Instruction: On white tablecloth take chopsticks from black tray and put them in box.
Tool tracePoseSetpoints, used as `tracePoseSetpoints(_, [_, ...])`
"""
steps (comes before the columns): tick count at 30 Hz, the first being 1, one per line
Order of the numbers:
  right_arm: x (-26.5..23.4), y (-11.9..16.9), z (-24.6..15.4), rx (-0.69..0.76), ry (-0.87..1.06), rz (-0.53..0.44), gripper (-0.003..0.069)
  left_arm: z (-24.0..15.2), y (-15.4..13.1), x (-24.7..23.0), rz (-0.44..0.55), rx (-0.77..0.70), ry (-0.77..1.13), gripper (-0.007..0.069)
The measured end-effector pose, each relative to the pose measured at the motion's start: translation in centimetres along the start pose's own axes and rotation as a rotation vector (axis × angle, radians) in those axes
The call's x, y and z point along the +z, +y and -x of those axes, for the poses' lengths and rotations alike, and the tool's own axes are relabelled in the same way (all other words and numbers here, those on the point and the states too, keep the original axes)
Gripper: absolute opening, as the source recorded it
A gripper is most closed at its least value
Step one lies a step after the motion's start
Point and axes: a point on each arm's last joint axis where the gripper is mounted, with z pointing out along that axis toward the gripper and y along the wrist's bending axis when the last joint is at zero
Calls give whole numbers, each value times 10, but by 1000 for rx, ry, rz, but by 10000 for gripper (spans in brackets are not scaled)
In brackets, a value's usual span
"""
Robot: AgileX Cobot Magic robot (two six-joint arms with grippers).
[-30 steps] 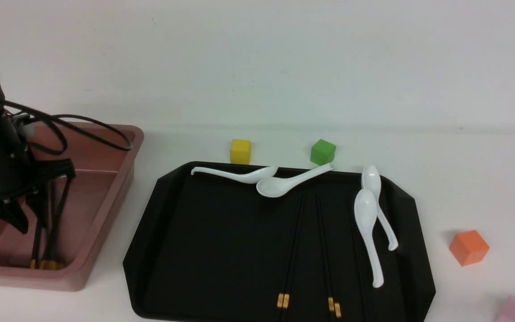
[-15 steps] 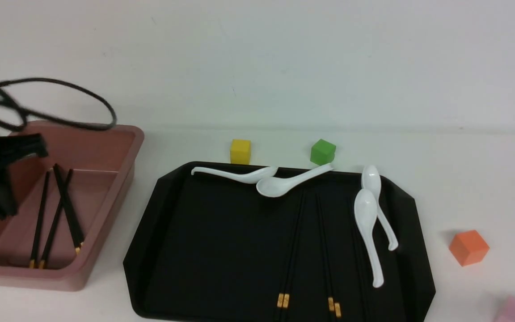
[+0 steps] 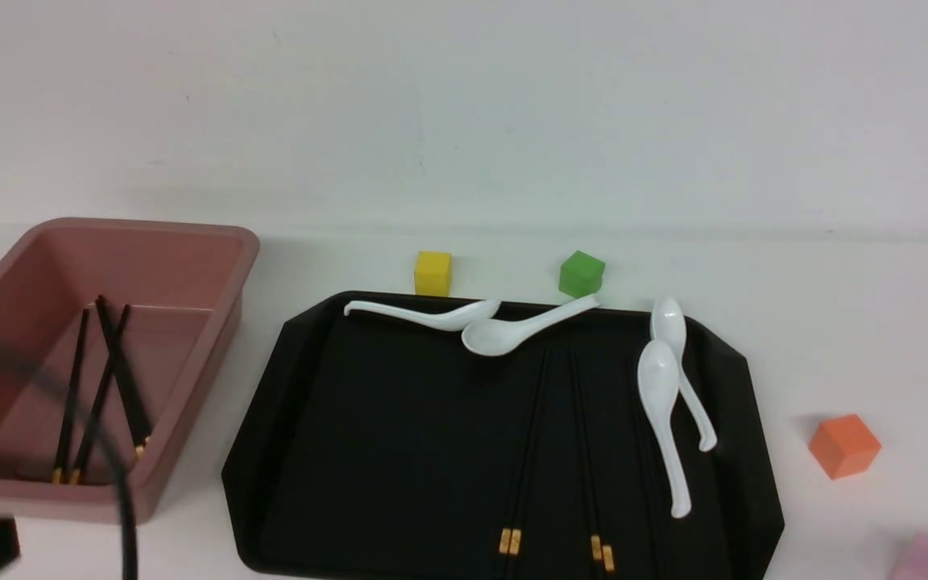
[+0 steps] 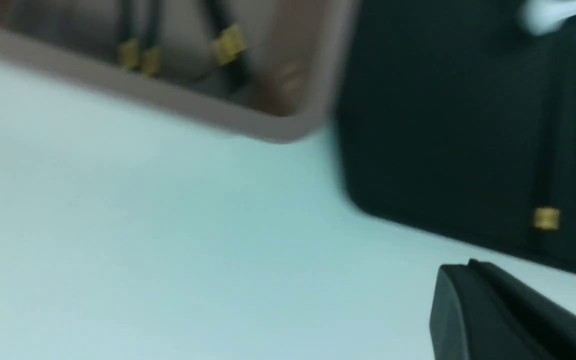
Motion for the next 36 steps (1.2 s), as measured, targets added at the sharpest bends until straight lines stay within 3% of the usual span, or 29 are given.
tracePoseSetpoints(4, [0, 0, 0, 0, 0, 0, 242, -27, 3, -10, -63, 12, -145, -13])
tracePoseSetpoints(11, [0, 0, 0, 0, 0, 0, 242, -36, 5, -23, -97, 30, -353, -13])
tracePoseSetpoints(29, [0, 0, 0, 0, 0, 0, 242, -26, 7, -28, -72, 52, -489, -12])
tracePoseSetpoints(36, [0, 0, 0, 0, 0, 0, 242, -41, 17, -16, -34, 80, -463, -11])
